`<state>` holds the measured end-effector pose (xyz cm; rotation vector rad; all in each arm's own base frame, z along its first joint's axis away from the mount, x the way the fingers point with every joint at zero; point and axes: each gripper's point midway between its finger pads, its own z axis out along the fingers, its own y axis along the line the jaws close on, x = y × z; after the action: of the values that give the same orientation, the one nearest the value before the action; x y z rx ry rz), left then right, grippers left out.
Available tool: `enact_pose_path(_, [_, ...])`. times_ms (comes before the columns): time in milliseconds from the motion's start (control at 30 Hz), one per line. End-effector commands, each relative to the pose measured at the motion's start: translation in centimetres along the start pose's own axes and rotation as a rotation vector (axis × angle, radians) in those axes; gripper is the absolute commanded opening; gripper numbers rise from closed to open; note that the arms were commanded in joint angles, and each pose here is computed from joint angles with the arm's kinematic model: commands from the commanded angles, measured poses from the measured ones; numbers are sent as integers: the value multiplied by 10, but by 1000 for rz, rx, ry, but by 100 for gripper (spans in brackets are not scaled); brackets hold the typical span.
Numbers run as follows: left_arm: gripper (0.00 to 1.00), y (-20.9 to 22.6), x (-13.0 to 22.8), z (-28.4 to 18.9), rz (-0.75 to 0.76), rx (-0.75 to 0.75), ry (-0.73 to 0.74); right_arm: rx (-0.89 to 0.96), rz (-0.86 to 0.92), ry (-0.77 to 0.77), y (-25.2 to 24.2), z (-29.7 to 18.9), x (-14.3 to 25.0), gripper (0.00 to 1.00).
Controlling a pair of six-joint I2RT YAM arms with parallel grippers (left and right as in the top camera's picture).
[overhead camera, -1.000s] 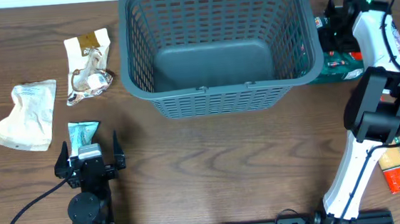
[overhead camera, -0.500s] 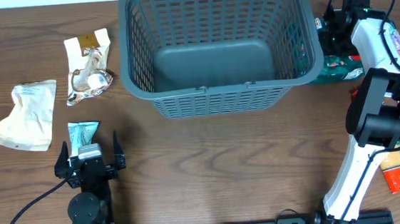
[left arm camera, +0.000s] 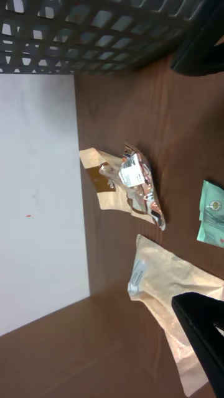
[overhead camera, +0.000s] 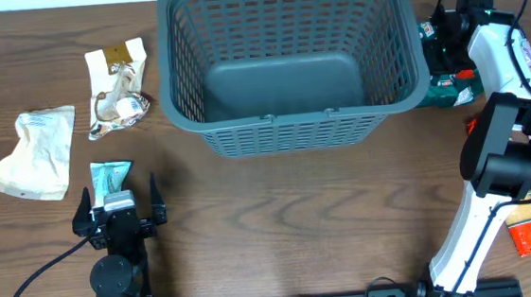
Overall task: Pack container
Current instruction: 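Close the right gripper on the green bag and lift it, then carry the green bag left over the grey basket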
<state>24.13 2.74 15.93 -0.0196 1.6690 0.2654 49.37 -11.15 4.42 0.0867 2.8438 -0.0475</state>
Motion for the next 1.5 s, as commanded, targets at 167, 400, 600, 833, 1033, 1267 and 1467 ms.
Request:
enact_pose_path(167, [99, 1, 17, 2, 15, -17, 43, -29, 35, 151, 1, 30, 45, 2])
enact_pose_path(400, [99, 1, 17, 2, 15, -17, 43, 27, 30, 15, -8, -28, 16, 2])
enact_pose_path(600, [99, 1, 17, 2, 15, -17, 43, 77, 29, -137, -15, -95, -8, 2])
enact_pose_path(833, [99, 1, 17, 2, 15, -17, 43, 168, 39, -293, -25, -176, -17, 1])
enact_pose_path(1033, [99, 1, 17, 2, 15, -17, 43, 307, 106, -432, -43, -255, -10, 1])
enact_pose_path(1267, [99, 1, 17, 2, 15, -17, 43, 322, 114, -621, -34, -339, 3, 1])
enact_pose_path(1467, [99, 1, 17, 2, 15, -17, 43, 276, 40, -752, -9, -390, 10, 1])
